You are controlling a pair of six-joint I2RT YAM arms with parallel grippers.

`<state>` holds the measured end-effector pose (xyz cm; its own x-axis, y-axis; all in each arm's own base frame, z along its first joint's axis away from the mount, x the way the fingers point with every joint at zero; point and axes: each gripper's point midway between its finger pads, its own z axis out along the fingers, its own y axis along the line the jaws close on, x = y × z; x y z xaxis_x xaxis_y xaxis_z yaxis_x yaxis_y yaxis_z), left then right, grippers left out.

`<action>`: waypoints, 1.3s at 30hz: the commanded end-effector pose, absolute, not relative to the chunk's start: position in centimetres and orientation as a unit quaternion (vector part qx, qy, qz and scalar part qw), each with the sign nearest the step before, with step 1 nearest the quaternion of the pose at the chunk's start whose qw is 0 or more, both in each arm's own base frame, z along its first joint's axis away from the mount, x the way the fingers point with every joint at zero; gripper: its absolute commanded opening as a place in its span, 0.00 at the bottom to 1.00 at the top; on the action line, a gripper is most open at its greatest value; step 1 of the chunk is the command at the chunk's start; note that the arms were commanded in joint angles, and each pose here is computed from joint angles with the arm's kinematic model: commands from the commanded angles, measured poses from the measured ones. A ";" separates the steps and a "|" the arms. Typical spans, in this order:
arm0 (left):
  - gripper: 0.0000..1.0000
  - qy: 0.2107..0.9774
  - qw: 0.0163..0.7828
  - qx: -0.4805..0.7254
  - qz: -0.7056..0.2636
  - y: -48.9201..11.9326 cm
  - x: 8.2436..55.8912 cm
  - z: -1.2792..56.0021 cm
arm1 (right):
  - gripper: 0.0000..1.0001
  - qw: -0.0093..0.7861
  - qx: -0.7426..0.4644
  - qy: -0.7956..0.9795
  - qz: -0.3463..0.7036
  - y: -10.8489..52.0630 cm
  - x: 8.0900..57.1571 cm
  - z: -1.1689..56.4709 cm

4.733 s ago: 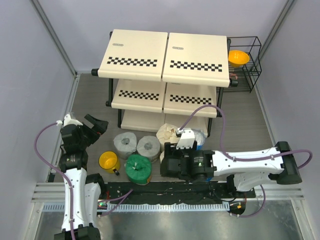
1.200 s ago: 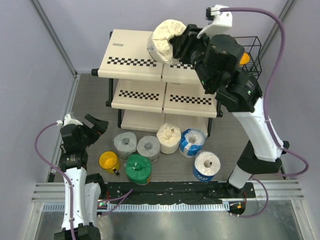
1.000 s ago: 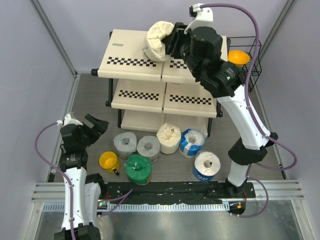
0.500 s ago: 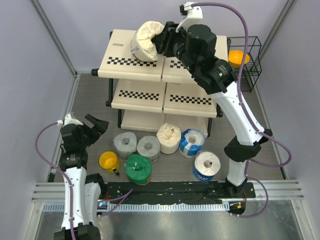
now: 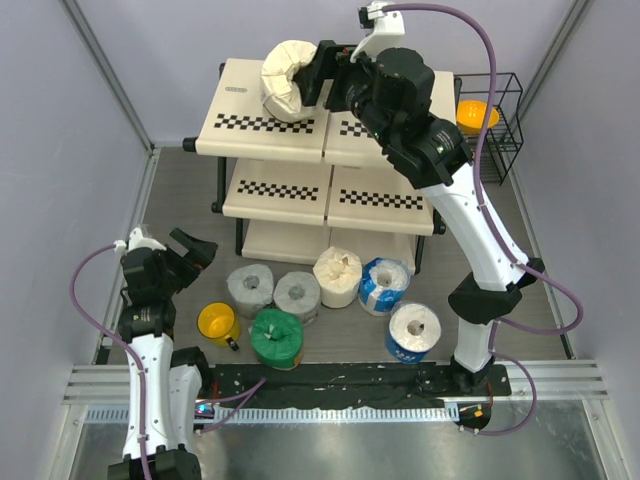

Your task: Place and organize the paper towels onto the shelf

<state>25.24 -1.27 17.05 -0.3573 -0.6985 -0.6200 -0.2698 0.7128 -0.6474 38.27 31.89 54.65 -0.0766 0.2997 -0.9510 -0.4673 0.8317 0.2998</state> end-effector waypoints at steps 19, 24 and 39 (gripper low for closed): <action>1.00 0.784 0.488 -0.301 -0.237 -1.5 25.5 18.0 | 0.81 0.722 -0.050 0.601 0.339 30.3 36.0 60.9; 1.00 0.785 0.488 -0.302 -0.236 -1.4 25.6 18.0 | 0.81 0.691 -0.089 0.615 0.370 30.6 32.9 59.1; 1.00 0.786 0.486 -0.300 -0.237 -1.5 25.6 18.0 | 0.82 0.523 -0.250 0.732 0.357 38.6 16.5 39.6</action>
